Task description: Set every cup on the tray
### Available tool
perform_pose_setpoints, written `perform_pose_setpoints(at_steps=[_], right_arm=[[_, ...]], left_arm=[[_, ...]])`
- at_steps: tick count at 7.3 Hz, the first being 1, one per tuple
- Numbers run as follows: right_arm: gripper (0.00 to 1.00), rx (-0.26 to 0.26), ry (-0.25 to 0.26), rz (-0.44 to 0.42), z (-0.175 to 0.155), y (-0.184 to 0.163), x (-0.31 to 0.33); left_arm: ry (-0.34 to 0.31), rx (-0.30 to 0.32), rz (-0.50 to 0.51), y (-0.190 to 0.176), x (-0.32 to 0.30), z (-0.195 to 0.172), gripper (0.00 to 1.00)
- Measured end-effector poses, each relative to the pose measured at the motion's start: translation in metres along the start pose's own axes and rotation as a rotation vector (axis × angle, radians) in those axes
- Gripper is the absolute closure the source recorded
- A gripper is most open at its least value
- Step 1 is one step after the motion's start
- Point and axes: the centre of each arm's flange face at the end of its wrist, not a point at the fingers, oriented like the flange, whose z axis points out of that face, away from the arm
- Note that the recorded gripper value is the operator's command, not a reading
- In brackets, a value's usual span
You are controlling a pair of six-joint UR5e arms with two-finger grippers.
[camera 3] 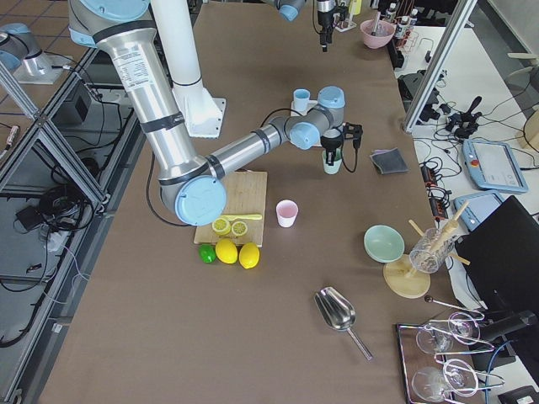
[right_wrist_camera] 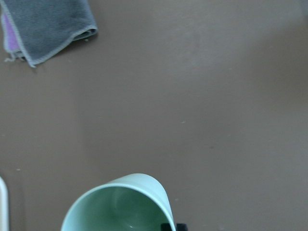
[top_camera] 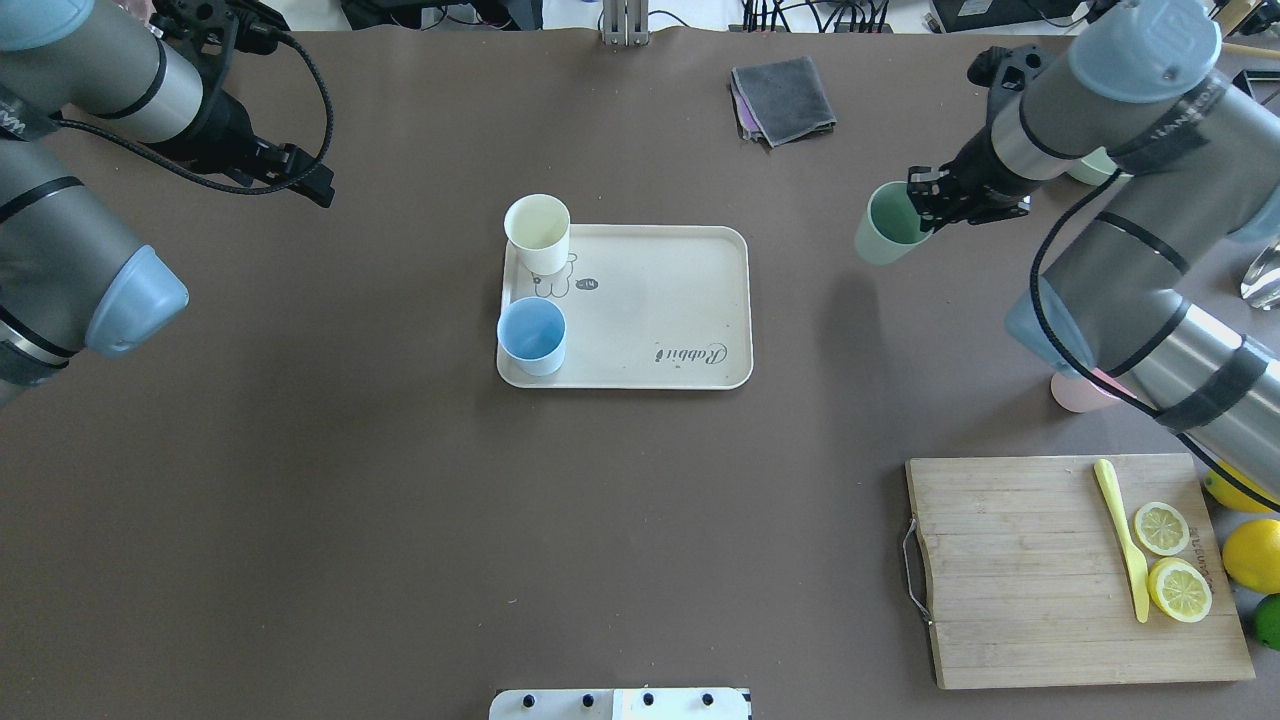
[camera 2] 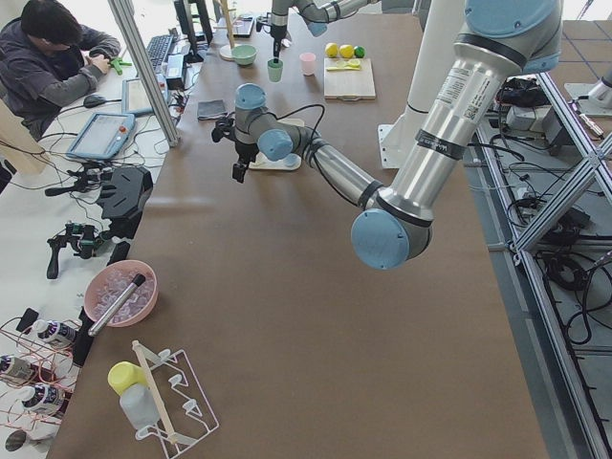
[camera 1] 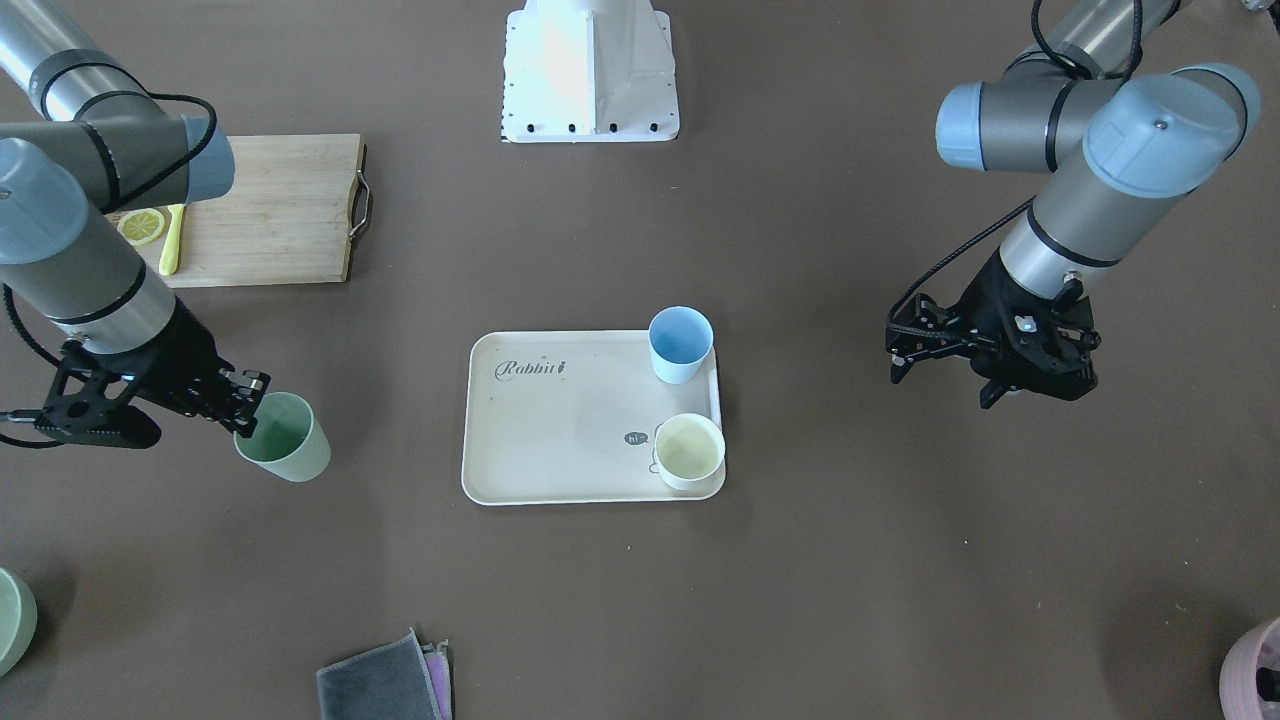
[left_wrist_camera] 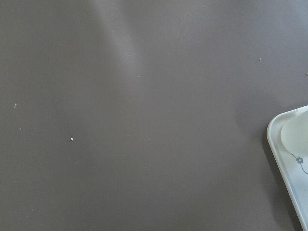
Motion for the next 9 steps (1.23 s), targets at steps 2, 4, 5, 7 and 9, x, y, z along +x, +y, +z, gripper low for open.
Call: perform_pose_setpoints(at_steps=[2, 4, 5, 7, 9], right_arm=[[1.0, -0.016, -0.005, 0.102, 0.007, 0.018, -0.093], [1.0, -0.015, 0.012, 0.136, 0.03, 0.029, -0.152], [0.66, -0.019, 0.024, 0.132, 0.041, 0.035, -0.163], [0.0, -0.028, 0.032, 0.121, 0.052, 0.046, -0.174], [0.0, -0.024, 0.013, 0.11, 0.04, 0.044, -0.182]], left_arm=[[-0.001, 0.0, 0.002, 0.001, -0.002, 0.0, 0.02], [-0.001, 0.002, 0.001, 0.001, -0.003, 0.0, 0.02], [-0.001, 0.002, 0.001, 0.001, -0.003, 0.001, 0.02], [-0.003, 0.002, -0.001, 0.002, -0.003, 0.001, 0.02], [-0.004, 0.003, -0.002, 0.002, -0.003, 0.001, 0.02]])
